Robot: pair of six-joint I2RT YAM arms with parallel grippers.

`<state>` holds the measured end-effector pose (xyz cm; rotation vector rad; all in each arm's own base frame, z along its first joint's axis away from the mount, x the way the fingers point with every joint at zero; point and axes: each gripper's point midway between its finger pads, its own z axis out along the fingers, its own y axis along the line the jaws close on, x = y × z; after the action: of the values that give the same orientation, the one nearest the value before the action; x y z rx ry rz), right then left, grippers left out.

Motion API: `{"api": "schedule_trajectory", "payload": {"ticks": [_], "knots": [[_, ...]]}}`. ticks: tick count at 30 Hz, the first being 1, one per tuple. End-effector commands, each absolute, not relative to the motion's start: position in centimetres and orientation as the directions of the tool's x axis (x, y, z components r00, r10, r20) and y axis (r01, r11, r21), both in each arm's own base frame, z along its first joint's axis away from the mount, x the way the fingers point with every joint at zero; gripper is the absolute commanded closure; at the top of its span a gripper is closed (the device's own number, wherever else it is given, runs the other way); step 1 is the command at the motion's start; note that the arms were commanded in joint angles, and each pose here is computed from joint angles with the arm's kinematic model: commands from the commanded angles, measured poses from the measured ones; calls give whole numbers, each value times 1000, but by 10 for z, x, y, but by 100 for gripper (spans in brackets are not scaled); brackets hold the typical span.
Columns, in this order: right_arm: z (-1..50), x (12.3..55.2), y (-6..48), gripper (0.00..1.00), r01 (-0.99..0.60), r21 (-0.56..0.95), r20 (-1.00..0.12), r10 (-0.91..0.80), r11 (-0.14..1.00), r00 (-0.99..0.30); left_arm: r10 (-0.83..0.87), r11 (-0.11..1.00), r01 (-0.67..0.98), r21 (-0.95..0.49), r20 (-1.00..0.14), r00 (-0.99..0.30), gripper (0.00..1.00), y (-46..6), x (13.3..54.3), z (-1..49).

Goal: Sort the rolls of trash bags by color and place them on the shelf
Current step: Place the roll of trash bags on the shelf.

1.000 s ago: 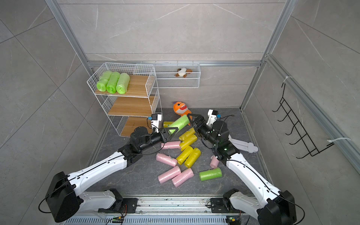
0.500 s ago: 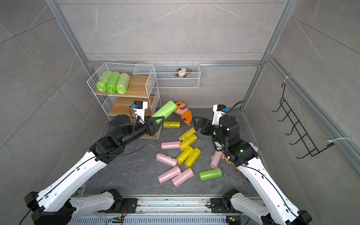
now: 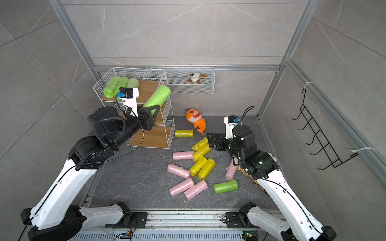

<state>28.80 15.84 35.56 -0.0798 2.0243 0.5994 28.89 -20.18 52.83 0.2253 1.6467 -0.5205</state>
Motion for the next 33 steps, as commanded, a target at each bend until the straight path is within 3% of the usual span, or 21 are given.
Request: {"api": "schedule_trajectory", "payload": {"ticks": [1,6,15,28,33], "knots": [[359,283,160,7,-325,367,-847,169,871,-504,-123,941,311,-136,-991,-60,87,-175,301,556],[357,283,164,7,-338,380,-841,169,861,-514,-129,965,231,-129,-992,-15,87,-156,325,573],[349,282,169,7,-345,402,-826,174,848,-536,-139,982,126,-143,-989,-45,86,-125,386,565],[343,285,173,8,-341,415,-817,180,844,-548,-65,997,29,-69,-991,-120,78,-115,450,525],[339,286,172,8,-336,417,-813,182,844,-552,-13,1000,-2,-13,-988,-151,70,-113,462,512]]}}
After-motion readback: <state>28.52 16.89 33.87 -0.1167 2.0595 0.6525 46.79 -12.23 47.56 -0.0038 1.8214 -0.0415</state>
